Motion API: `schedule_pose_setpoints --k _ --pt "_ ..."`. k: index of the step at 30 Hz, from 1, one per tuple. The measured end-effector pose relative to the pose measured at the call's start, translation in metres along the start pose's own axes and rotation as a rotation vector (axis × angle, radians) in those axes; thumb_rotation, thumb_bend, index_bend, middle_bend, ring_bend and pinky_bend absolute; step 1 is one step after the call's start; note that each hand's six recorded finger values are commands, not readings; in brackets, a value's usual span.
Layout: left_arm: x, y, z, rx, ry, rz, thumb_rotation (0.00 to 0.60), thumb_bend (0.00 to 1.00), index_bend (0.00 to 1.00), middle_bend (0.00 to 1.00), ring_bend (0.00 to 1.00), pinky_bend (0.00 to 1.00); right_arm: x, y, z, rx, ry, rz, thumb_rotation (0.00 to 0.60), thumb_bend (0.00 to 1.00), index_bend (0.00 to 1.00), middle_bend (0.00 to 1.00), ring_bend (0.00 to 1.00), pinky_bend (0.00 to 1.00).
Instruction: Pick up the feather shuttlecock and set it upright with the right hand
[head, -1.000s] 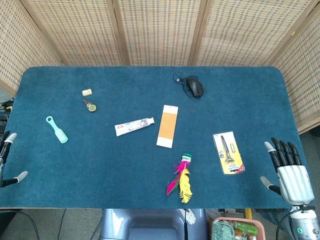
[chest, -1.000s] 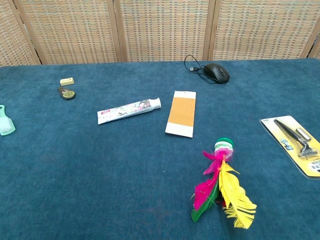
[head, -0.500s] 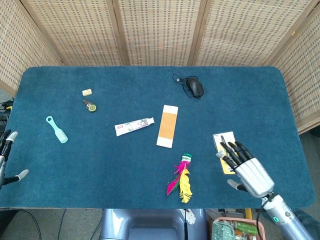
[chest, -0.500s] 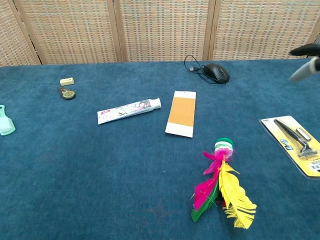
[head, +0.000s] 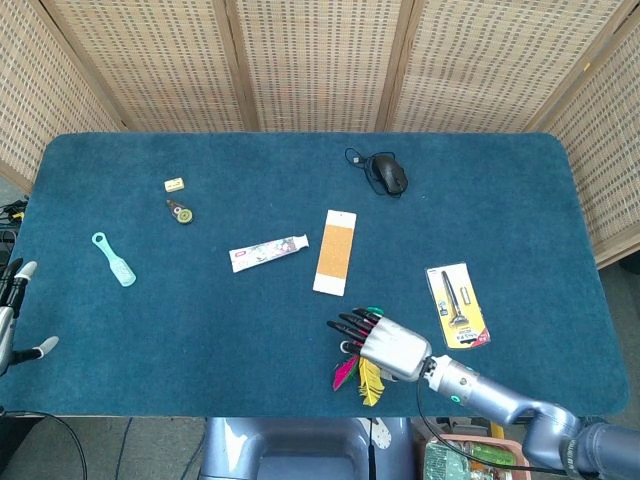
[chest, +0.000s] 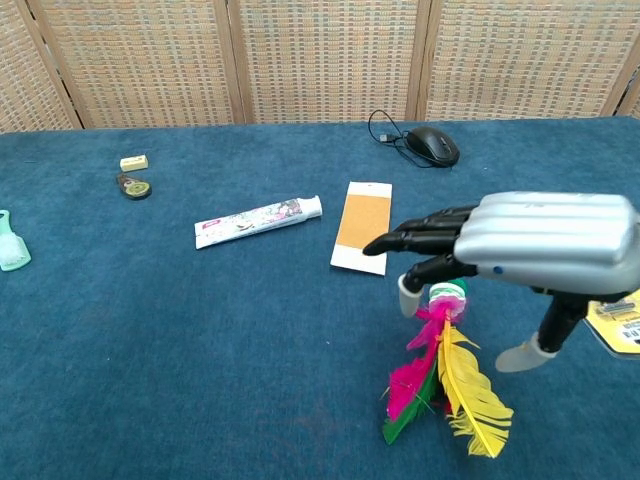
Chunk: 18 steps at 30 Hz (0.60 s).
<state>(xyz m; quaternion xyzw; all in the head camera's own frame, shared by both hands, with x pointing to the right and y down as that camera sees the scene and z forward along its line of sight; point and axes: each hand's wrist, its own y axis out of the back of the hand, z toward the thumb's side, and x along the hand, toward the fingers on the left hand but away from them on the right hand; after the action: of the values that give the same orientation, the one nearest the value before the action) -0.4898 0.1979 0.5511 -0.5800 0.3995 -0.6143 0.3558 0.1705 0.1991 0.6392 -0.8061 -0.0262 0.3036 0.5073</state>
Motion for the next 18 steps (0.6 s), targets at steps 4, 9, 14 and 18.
schedule_pose_setpoints --k 4,9,14,18 --pt "0.004 -0.002 0.0 0.008 -0.001 -0.011 0.6 0.0 0.0 0.0 0.0 0.0 -0.018 -0.005 0.01 -0.006 0.015 0.02 0.6 0.0 0.32 0.01 0.0 0.12" --pt "0.004 -0.003 0.0 0.011 -0.005 -0.013 0.6 0.0 0.0 0.0 0.0 0.0 -0.032 -0.009 0.016 0.002 0.017 0.031 0.6 0.02 0.32 0.01 0.0 0.12" --pt "0.005 -0.003 0.001 0.014 -0.009 -0.015 0.6 0.0 0.0 0.0 0.0 0.0 -0.039 -0.013 0.019 0.013 0.009 0.048 0.6 0.04 0.35 0.01 0.0 0.12" --pt "0.004 -0.004 0.002 0.013 -0.013 -0.015 0.6 0.0 0.0 0.0 0.0 0.0 -0.042 -0.017 0.02 0.025 0.001 0.069 0.6 0.11 0.4 0.01 0.0 0.12"
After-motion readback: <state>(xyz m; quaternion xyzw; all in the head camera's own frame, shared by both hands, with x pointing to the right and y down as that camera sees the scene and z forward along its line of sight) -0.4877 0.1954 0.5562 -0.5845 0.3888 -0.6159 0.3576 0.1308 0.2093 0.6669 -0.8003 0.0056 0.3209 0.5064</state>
